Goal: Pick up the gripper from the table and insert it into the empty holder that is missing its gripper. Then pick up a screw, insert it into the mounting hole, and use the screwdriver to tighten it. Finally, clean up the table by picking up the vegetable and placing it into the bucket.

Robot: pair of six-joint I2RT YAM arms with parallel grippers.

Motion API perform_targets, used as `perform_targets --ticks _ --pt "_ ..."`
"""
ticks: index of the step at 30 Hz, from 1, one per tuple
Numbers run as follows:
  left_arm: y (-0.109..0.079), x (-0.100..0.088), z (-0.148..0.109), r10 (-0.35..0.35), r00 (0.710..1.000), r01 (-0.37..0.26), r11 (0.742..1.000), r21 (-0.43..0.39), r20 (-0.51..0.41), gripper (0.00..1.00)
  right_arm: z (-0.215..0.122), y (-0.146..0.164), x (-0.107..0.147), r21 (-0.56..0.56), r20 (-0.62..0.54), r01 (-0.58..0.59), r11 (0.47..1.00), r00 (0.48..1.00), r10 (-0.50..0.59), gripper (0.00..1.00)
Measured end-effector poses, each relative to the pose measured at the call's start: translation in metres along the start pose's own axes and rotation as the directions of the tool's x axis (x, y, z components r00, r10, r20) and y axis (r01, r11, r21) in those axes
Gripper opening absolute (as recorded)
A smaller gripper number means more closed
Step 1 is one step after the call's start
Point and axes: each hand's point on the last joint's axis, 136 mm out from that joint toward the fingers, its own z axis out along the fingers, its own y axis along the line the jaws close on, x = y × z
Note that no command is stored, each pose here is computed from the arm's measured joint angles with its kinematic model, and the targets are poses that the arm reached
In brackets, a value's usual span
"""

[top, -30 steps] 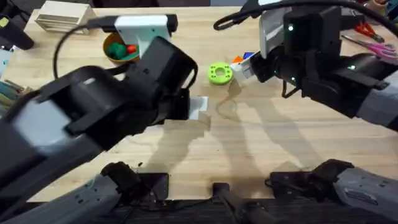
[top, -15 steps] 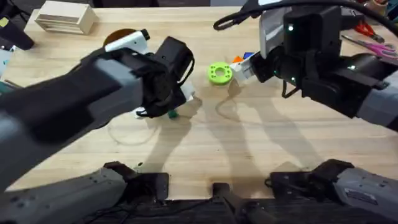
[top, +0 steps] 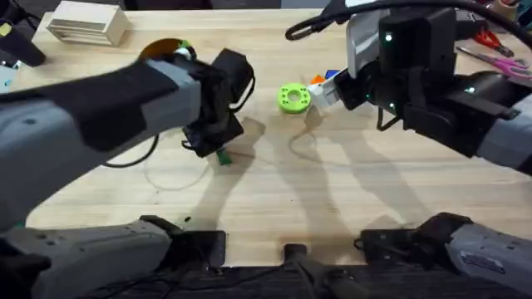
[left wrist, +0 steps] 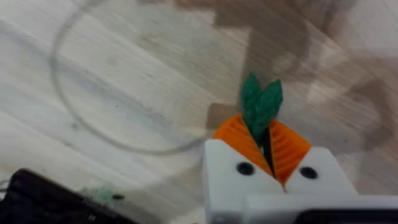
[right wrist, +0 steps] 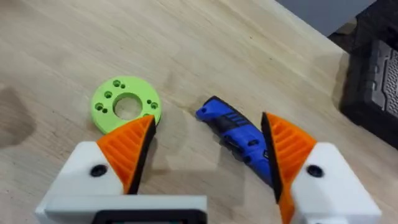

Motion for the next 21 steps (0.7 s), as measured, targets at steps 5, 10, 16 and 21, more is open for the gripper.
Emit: perform_targets --ticks 5,10,16,21 --pt "-0.028 -0.03 -0.057 0.032 0.996 -0.042 0.991 0.124 0.081 0.015 0.0 0.0 0.0 -0.002 0.0 0.0 1.0 1.0 0.0 0.99" --pt "-0.052 -0.084 -0.12 0.052 0.966 -0.117 0.961 0.25 0.254 0.015 0.0 0.0 0.0 -0.002 0.0 0.0 1.0 1.0 0.0 0.99" --pt "-0.02 -0.162 -0.13 -0.065 0.926 -0.039 0.964 0.265 0.373 0.014 0.0 0.0 0.0 -0.002 0.001 -0.001 1.0 1.0 0.001 0.988" --pt "-0.006 -0.212 -0.111 -0.039 0.916 -0.088 0.951 0.297 0.399 0.014 0.0 0.0 0.0 -0.002 0.001 -0.003 1.0 1.0 0.003 0.989"
